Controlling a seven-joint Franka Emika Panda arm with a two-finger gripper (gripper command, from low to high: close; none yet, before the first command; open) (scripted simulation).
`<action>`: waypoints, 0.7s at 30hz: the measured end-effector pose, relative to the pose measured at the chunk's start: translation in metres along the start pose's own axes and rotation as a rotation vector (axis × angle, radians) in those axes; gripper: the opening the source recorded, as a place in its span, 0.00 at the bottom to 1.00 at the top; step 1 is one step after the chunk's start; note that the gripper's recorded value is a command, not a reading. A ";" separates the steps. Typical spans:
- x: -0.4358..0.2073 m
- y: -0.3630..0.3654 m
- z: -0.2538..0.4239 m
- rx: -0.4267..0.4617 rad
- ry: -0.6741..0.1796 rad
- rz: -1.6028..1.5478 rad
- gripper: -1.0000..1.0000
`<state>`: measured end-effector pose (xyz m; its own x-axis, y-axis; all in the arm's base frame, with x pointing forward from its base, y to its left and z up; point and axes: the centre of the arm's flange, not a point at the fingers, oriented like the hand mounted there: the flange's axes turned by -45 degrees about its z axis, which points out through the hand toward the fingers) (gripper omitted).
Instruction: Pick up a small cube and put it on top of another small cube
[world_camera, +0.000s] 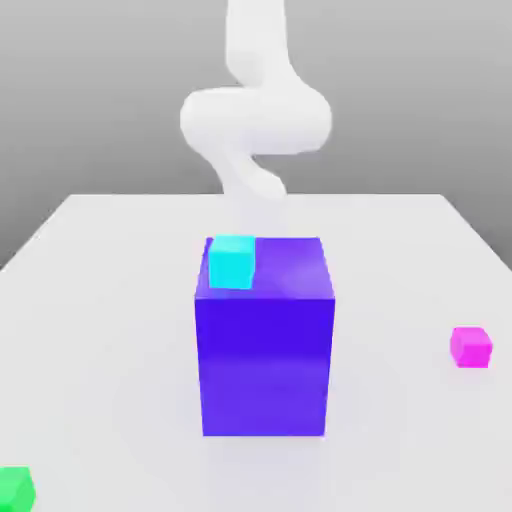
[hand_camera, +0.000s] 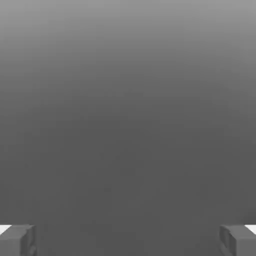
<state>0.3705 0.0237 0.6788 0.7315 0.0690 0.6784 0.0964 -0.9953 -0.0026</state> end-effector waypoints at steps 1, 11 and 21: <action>-0.002 -0.010 0.017 0.029 -0.023 -0.036 0.50; -0.063 -0.134 0.156 0.262 -0.231 -0.392 0.50; -0.193 -0.258 0.239 0.429 -0.414 -0.784 0.50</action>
<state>0.3655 0.2828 0.3727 0.5266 0.7987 0.2911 0.8321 -0.5545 0.0160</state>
